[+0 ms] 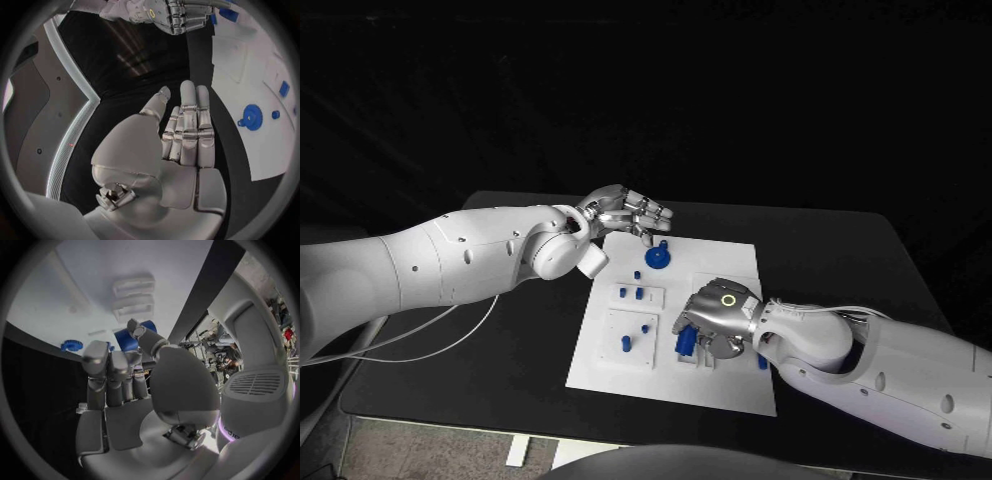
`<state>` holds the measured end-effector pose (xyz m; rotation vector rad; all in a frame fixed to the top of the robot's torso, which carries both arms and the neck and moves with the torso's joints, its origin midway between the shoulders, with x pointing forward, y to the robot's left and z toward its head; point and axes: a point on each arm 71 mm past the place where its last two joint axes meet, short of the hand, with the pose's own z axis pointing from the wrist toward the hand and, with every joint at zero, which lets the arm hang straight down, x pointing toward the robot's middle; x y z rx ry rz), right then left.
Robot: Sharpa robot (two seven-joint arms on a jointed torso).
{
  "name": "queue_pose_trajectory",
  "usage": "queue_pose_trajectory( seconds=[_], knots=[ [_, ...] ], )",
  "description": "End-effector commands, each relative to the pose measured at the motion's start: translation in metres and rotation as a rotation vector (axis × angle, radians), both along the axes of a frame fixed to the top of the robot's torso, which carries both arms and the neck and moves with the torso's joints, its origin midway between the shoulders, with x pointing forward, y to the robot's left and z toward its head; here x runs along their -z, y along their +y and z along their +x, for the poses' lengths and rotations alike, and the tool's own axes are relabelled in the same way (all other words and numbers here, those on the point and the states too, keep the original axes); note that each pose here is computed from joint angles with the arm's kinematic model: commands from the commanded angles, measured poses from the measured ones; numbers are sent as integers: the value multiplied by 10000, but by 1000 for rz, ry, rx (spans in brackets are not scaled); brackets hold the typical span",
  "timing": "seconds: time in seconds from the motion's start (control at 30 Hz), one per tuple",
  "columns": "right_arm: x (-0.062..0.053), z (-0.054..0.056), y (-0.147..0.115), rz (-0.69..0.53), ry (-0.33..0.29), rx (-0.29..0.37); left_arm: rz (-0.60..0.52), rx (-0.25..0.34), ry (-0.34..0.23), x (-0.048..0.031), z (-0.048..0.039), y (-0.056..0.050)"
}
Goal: Assemble the parts on the task board
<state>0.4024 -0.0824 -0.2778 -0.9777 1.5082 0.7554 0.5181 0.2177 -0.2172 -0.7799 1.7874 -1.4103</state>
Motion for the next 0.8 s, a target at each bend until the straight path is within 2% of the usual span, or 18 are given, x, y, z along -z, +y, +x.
queue_pose_trajectory(
  seconds=[0.03, 0.8],
  knots=[
    [4, -27, 14, -2, 32, -31, -14, 13, 1, -13, -3, -22],
    [159, -16, -14, -64, 66, -39, -15, 14, 0, -15, -6, -20]
  ],
)
